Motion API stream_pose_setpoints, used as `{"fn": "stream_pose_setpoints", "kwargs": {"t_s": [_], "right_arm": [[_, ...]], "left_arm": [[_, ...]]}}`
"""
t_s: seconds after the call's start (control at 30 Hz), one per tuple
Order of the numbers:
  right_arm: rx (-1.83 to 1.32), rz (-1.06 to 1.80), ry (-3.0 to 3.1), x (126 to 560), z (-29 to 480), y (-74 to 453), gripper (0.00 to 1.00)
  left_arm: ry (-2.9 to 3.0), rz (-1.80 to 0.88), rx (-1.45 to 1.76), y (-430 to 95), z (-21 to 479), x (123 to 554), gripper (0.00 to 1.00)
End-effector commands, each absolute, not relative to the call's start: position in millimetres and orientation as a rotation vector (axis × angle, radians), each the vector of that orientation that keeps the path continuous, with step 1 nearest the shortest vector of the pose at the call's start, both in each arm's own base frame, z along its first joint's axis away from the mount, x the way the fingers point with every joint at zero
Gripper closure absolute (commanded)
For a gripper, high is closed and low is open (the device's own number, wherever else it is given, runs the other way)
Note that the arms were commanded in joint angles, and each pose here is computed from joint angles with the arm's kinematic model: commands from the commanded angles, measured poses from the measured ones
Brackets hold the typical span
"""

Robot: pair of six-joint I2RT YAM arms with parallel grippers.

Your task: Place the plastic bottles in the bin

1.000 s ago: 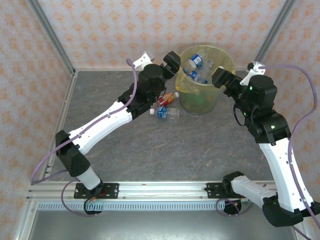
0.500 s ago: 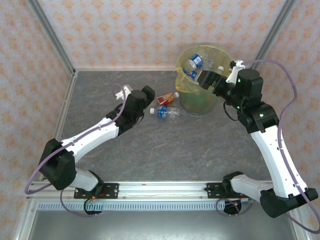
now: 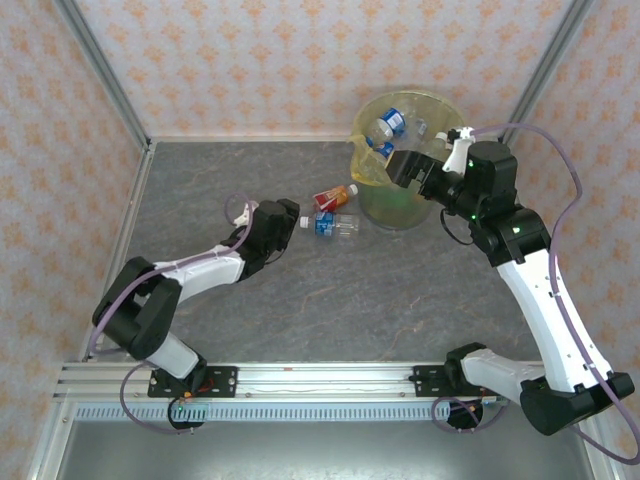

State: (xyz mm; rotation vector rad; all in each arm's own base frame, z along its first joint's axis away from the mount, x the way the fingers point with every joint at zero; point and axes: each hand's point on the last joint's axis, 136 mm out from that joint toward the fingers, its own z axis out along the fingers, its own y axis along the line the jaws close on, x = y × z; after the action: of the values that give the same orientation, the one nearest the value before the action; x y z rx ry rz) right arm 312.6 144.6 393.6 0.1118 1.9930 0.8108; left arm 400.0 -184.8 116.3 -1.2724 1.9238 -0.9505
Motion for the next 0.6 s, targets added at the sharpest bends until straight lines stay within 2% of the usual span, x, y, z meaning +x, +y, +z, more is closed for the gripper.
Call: {"fn": "stream_pose_setpoints", "kwargs": {"t_s": [0.0, 0.57], "right_arm": [[0.089, 0.817, 1.984, 305.0, 398.8, 145.2, 0.0], [0.102, 0.738, 1.989, 300.7, 401.1, 133.2, 0.0]], "left_arm": [[1.893, -1.046, -1.311, -195.0, 111.1, 411.2, 0.33], [1.911, -1.134, -1.343, -223.6, 73.4, 441.1, 0.37]]}}
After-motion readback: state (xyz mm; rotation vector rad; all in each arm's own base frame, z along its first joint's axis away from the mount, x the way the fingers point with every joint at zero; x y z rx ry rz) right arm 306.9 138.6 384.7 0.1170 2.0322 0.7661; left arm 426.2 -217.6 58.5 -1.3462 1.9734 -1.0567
